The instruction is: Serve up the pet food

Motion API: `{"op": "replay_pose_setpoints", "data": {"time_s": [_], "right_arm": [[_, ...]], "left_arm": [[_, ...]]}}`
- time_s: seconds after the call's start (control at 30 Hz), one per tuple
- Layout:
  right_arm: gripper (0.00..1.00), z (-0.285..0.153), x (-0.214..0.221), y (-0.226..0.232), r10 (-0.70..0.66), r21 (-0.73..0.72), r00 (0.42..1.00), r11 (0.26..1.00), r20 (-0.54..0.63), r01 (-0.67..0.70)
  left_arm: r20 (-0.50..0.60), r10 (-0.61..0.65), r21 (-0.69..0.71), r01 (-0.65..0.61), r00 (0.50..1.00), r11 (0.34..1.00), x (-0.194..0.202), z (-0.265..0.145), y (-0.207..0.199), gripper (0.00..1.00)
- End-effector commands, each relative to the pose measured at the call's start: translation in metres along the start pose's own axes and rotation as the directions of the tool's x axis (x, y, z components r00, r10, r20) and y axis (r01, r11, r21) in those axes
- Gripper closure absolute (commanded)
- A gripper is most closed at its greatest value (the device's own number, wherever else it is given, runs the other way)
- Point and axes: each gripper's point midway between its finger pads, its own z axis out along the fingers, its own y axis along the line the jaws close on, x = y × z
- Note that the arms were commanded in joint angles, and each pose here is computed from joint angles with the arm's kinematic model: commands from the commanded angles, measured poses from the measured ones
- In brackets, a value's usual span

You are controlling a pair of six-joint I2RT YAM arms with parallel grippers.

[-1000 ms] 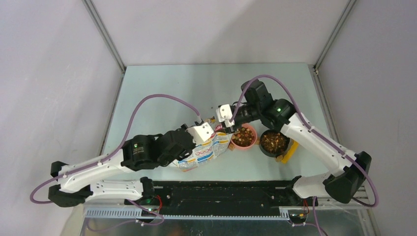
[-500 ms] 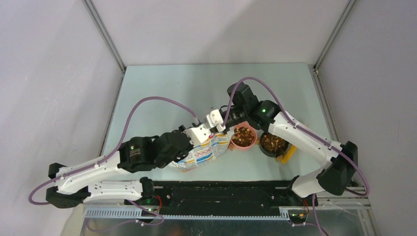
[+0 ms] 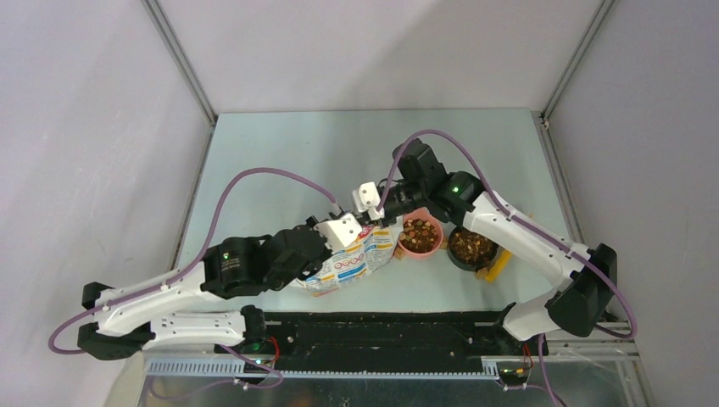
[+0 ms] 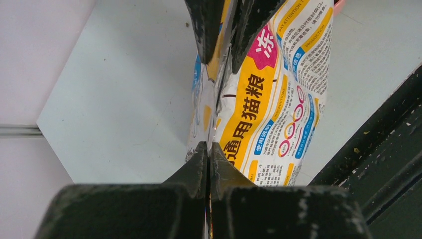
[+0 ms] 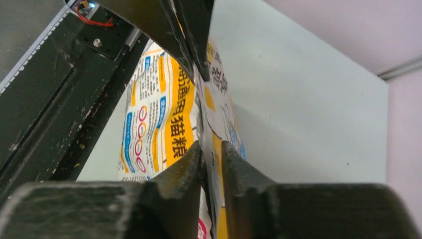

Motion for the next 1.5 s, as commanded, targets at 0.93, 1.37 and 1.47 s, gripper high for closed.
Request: {"op": "replay_pose_setpoints", "data": {"time_s": [0.93, 1.37, 1.47], "right_arm": [[0.80, -0.060, 0.017, -0.025, 0.086, 0.154, 0.975, 0.987, -0.205, -0.055], [0.99, -0.081, 0.020, -0.029, 0.103, 0.188, 0.965, 0.980, -0.240, -0.058], [0.66, -0.088, 0.028, -0.029, 0.123, 0.196, 0.956, 0.978, -0.266, -0.071]], "left_arm": [[0.172, -0.097, -0.093, 0.114, 0.980, 0.989, -0.037, -0.021, 0.032, 1.00], [0.168, -0.096, -0.086, 0.112, 0.981, 0.990, -0.035, -0.023, 0.031, 1.00], [0.169, -0.098, -0.084, 0.113, 0.981, 0.990, -0.035, -0.023, 0.032, 1.00]]}}
